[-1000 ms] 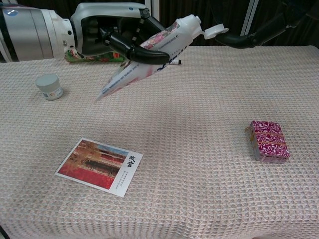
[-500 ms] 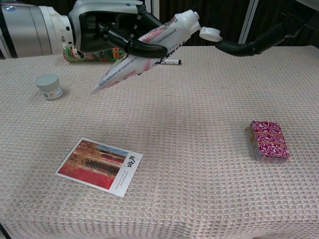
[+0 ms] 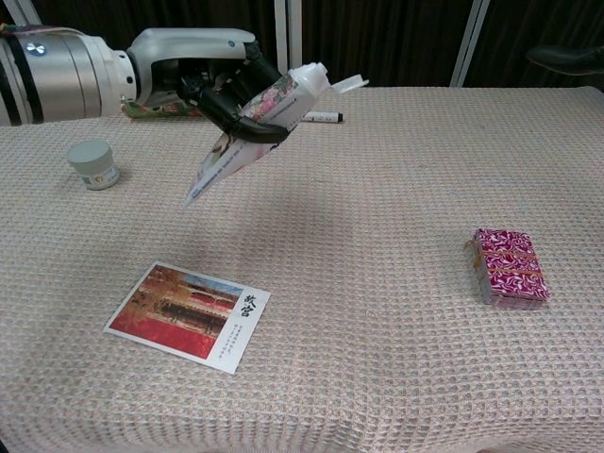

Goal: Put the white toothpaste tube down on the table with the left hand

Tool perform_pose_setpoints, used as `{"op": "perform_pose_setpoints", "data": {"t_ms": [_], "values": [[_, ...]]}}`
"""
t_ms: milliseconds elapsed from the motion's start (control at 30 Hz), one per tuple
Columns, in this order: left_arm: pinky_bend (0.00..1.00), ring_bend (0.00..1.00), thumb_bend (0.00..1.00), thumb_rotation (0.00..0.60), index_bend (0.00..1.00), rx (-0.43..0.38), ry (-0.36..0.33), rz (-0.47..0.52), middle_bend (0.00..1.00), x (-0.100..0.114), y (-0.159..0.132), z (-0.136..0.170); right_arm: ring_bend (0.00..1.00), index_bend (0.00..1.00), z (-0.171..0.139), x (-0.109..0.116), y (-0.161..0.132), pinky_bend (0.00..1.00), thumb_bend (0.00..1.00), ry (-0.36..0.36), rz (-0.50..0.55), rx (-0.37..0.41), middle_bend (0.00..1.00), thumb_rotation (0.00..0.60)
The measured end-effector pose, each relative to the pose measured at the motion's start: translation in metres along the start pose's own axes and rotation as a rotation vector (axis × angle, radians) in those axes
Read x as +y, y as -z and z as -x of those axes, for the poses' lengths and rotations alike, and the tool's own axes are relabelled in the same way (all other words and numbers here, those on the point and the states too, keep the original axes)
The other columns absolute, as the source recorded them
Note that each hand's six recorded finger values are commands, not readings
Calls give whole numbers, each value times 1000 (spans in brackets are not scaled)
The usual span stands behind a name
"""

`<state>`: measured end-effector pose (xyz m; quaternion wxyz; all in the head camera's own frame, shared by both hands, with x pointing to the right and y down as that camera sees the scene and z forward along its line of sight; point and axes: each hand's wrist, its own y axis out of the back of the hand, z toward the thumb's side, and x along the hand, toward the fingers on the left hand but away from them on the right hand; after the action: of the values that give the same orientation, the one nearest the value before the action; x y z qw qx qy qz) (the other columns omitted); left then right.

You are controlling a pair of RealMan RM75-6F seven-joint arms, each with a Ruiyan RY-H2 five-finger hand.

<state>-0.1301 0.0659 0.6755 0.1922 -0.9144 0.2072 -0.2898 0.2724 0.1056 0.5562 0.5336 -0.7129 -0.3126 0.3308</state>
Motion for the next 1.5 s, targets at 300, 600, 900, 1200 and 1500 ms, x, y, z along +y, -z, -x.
{"op": "perform_pose_setpoints", "data": {"t_ms": [300, 600, 900, 1200, 1500], "values": [[485, 455, 719, 511, 607, 152, 15, -352, 584, -12, 34, -21, 0, 0, -32, 1, 30, 0, 275, 6, 15, -117, 0, 600], [392, 249, 487, 513, 249, 273, 48, -542, 293, -22, 52, -32, 0, 0, -45, -4, 43, 0, 274, 0, 33, -163, 0, 600], [316, 225, 395, 511, 192, 329, -101, -518, 255, 10, 46, 8, 0, 0, -72, 4, 65, 0, 274, 9, 36, -260, 25, 600], [236, 196, 349, 510, 204, 554, -452, -448, 246, 92, 87, 165, 0, 0, -117, 12, 95, 47, 277, -39, 88, -419, 76, 600], [219, 184, 347, 512, 214, 674, -558, -423, 236, 67, 93, 301, 0, 0, -159, 3, 93, 9, 289, -91, 152, -485, 52, 600]]}}
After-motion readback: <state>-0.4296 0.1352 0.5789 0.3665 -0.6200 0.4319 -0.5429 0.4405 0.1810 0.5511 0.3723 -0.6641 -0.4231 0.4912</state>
